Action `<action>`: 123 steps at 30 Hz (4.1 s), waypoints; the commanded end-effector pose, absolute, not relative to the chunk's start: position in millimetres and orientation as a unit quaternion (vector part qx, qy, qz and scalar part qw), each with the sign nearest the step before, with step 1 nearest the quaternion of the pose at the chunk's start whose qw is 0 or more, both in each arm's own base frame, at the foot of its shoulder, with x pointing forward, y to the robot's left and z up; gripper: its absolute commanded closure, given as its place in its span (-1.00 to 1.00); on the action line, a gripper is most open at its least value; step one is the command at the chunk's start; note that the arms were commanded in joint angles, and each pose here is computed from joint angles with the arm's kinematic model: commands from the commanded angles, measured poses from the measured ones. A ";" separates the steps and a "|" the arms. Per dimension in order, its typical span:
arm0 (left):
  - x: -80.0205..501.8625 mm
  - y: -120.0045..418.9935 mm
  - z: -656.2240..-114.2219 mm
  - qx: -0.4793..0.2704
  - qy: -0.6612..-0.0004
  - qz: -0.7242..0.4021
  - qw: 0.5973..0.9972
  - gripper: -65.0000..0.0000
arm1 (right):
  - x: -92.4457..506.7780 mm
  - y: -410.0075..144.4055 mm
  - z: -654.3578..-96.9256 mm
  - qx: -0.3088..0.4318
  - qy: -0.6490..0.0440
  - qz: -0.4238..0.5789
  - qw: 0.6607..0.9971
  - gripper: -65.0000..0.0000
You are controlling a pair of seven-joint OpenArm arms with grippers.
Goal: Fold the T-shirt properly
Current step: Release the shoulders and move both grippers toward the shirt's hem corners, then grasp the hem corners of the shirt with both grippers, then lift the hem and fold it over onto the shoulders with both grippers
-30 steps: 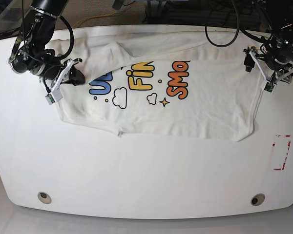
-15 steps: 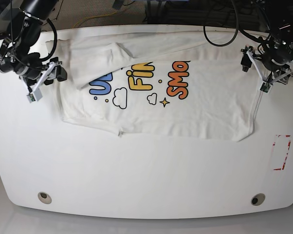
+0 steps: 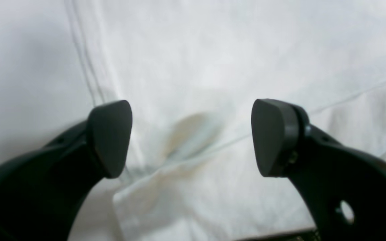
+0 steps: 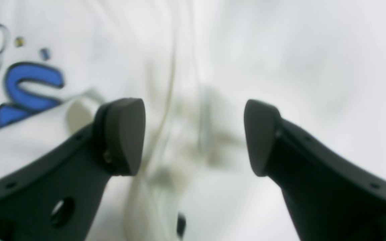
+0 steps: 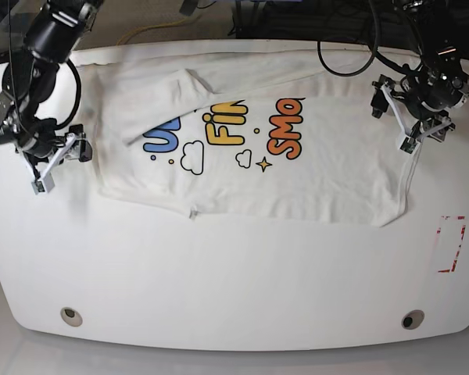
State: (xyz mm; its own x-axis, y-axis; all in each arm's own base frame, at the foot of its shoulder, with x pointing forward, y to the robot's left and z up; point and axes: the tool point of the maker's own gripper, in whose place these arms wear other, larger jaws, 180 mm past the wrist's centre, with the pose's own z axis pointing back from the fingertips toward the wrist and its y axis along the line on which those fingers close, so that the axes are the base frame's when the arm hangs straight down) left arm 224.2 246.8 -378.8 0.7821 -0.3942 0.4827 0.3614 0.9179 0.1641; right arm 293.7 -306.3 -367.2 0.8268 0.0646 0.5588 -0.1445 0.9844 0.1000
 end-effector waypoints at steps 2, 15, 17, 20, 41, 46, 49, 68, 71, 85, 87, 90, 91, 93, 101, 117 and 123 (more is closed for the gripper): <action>232.9 249.5 -368.9 0.037 -0.281 -0.202 0.937 -0.59 | 338.9 -301.5 -354.0 0.082 -0.342 0.060 0.934 -0.37; 260.9 271.2 -341.1 0.064 -0.327 -0.170 0.927 -0.59 | 394.9 -274.6 -387.4 0.153 -0.353 0.049 0.922 -0.35; 273.2 279.7 -328.2 0.074 -0.349 -0.147 0.923 -0.61 | 395.5 -268.1 -393.0 0.158 -0.353 0.053 0.921 -0.35; 293.4 286.4 -309.7 0.083 -0.379 -0.112 0.915 -0.62 | 394.1 -260.6 -400.1 0.166 -0.349 0.056 0.921 -0.34; 401.3 304.3 -335.9 -0.025 -0.424 0.080 0.902 -1.00 | 393.5 -240.2 -407.4 0.184 -0.344 0.059 0.919 0.83; 417.4 300.1 -360.1 -0.041 -0.410 0.068 0.909 -1.00 | 393.7 -240.1 -406.9 0.184 -0.345 0.059 0.919 0.83; 427.8 292.0 -367.3 -0.053 -0.415 0.066 0.906 -1.00 | 393.7 -240.1 -406.9 0.184 -0.345 0.059 0.919 0.83; 443.7 265.0 -406.2 -0.096 -0.388 0.071 0.914 1.00 | 395.6 -243.1 -402.1 0.182 -0.352 0.058 0.916 0.92; 449.5 279.2 -386.6 -0.079 -0.413 0.065 0.905 1.00 | 404.0 -243.0 -385.5 0.170 -0.374 0.074 0.909 1.00; 449.4 279.5 -293.2 -0.016 -0.480 -0.043 0.876 1.00 | 411.4 -239.4 -325.9 0.111 -0.409 0.153 0.893 1.00; 444.8 277.4 -287.2 -0.008 -0.481 -0.055 0.875 1.00 | 407.0 -238.8 -320.1 0.100 -0.409 0.164 0.892 1.00; 436.0 275.1 -281.2 0.004 -0.483 -0.069 0.873 1.00 | 398.7 -248.2 -304.0 0.074 -0.417 0.167 0.890 1.00; 433.3 275.0 -280.2 0.008 -0.483 -0.071 0.873 1.00 | 396.6 -251.1 -300.7 0.068 -0.418 0.166 0.891 1.00; 423.0 276.5 -280.6 0.019 -0.474 -0.078 0.877 1.00 | 387.9 -258.4 -295.1 0.050 -0.414 0.165 0.894 1.00; 375.0 293.2 -296.1 0.046 -0.438 -0.093 0.893 1.00 | 345.1 -265.6 -295.0 0.003 -0.386 0.184 0.904 1.00; 271.2 290.5 -356.3 0.065 -0.328 -0.142 0.932 0.56 | 262.3 -246.0 -364.5 0.033 -0.292 0.186 0.938 0.49; 254.8 292.6 -352.6 0.086 -0.293 -0.152 0.940 -0.62 | 257.8 -242.2 -359.7 0.031 -0.297 0.193 0.935 -0.30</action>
